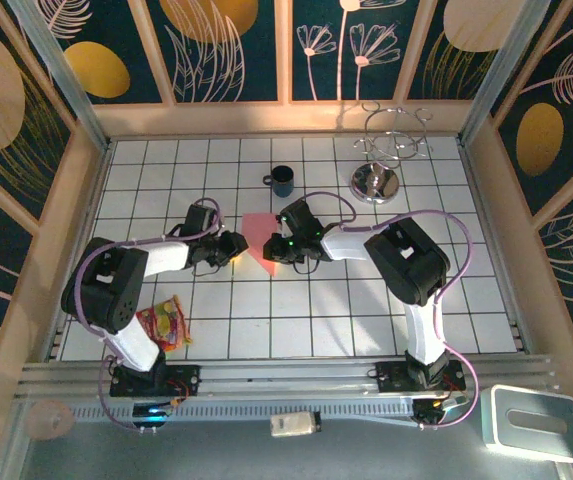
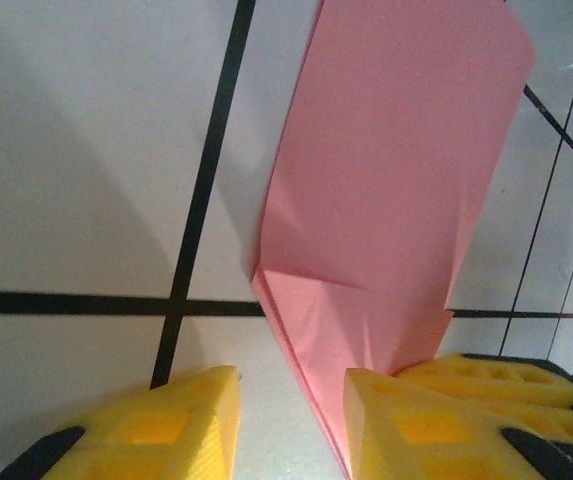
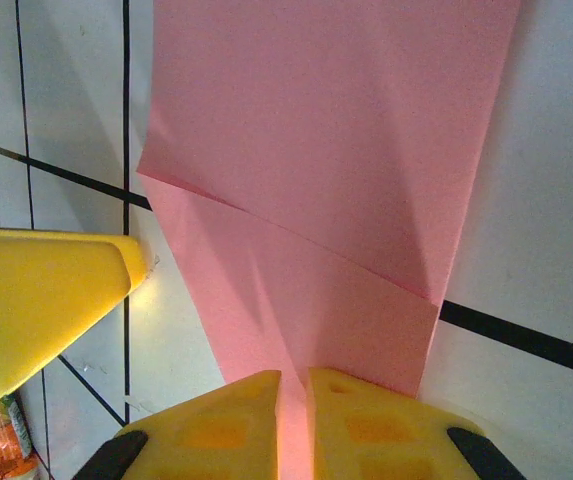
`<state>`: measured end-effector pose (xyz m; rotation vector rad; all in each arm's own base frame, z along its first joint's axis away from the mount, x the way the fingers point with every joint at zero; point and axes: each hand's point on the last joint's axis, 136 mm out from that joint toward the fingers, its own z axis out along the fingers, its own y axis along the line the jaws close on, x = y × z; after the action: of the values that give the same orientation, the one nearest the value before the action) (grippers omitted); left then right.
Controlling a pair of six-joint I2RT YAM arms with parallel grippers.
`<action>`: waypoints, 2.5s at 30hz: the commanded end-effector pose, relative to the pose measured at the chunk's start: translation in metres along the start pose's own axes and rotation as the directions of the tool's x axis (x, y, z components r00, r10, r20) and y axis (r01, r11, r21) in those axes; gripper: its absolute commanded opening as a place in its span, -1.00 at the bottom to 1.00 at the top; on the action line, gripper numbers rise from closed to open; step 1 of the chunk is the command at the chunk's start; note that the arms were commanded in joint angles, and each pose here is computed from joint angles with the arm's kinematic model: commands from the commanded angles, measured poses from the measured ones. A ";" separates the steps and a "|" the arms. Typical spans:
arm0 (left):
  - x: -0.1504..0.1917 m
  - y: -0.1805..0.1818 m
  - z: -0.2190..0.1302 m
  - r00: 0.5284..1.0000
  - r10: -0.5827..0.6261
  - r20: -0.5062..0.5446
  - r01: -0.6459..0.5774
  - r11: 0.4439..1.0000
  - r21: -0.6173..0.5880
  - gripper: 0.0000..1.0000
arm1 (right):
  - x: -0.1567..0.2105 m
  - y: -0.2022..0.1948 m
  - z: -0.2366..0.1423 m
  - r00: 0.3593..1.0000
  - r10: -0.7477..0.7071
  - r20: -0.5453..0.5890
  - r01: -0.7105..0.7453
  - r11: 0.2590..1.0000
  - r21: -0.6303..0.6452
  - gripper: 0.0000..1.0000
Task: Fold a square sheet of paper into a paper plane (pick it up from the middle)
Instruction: Third fold the triangle at the center of the table, then fourth fold the wing at the center of the table.
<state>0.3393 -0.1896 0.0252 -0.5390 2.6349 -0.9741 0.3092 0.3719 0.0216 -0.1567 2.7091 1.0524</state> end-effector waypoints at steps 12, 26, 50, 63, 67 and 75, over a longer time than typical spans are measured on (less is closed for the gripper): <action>-0.019 0.009 0.009 0.999 -0.010 0.030 0.014 0.994 -0.107 -0.34 | 0.017 -0.031 0.009 0.997 0.049 -0.055 -0.045 0.996 0.079 -0.71; -0.014 -0.013 0.014 1.000 0.015 -0.026 -0.015 1.000 0.002 -0.44 | 0.018 -0.034 0.011 0.997 0.051 -0.058 -0.046 0.996 0.079 -0.72; -0.016 -0.031 0.021 0.990 0.119 -0.077 -0.111 0.989 0.099 -0.45 | 0.021 -0.040 0.011 0.997 0.053 -0.063 -0.048 0.995 0.087 -0.73; -0.021 -0.022 0.028 0.985 0.139 -0.104 -0.133 0.989 0.065 -0.72 | 0.011 -0.030 0.004 0.999 0.011 -0.047 -0.007 0.997 0.081 -0.69; -0.025 -0.025 0.025 0.989 0.124 -0.084 -0.119 0.991 0.061 -0.97 | -0.001 -0.020 -0.008 0.998 -0.061 -0.007 0.061 0.994 0.086 -0.62; -0.031 -0.027 0.000 0.999 -0.042 0.030 0.040 0.998 0.053 -0.98 | -0.024 0.013 -0.052 0.936 -0.314 0.161 0.277 0.937 0.213 -0.39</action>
<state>0.3698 -0.2032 0.0309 -0.4622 2.6470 -1.0342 0.3198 0.3543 0.0514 -0.3087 2.5913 0.8459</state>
